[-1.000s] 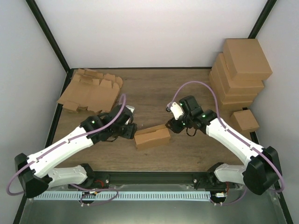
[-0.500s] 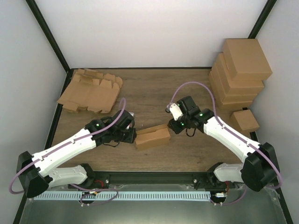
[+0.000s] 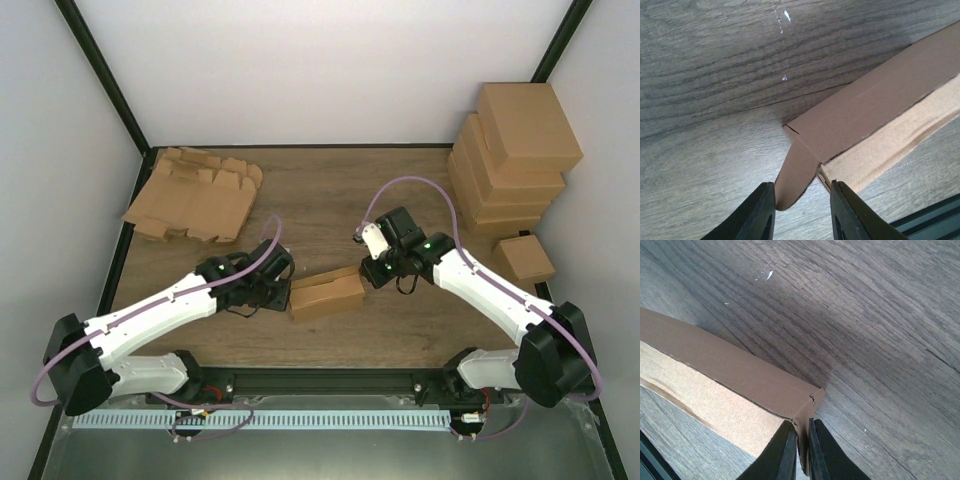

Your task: Fold the paper box

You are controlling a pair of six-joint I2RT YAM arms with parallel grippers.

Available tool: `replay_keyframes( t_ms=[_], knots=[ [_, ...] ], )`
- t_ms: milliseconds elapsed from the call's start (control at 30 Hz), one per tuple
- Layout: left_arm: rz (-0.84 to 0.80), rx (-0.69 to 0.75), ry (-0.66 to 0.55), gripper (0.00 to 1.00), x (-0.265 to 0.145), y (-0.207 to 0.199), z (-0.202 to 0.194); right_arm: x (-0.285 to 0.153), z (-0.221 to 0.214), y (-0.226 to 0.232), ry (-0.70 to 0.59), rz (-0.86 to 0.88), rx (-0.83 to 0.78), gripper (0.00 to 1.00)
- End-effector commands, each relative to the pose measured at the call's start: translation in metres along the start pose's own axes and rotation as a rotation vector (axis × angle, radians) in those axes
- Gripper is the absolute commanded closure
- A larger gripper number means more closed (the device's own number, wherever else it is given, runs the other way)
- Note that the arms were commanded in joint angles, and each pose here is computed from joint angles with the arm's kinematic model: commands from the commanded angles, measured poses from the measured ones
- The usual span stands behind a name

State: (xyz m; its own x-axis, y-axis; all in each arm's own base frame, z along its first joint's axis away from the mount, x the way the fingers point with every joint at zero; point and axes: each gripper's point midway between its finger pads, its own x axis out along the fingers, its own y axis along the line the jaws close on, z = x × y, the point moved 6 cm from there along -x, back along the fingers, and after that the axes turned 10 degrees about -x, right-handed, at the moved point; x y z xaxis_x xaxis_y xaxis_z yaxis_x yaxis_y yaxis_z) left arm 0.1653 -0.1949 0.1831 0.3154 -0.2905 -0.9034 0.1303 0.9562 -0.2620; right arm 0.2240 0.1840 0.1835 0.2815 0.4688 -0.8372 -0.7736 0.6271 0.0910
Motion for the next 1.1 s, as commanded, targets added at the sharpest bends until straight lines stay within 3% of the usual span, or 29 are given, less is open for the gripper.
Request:
replay_keyframes(
  t_ms=[0,300,600,1067],
  knots=[
    [0.026,0.004,0.003,0.69,0.007,0.001,0.001,-0.009,0.016,0.002,-0.029,0.000,0.009,0.93],
    [0.056,-0.055,-0.002,0.96,0.009,0.001,0.005,-0.010,0.017,0.007,-0.010,0.007,0.074,0.97],
    [0.022,-0.239,0.011,0.96,0.011,-0.009,0.009,-0.005,0.012,0.007,0.000,-0.027,0.234,0.99],
    [0.028,-0.392,0.050,0.96,0.018,-0.012,0.007,-0.008,0.016,0.017,-0.065,-0.026,0.288,0.99]
  ],
)
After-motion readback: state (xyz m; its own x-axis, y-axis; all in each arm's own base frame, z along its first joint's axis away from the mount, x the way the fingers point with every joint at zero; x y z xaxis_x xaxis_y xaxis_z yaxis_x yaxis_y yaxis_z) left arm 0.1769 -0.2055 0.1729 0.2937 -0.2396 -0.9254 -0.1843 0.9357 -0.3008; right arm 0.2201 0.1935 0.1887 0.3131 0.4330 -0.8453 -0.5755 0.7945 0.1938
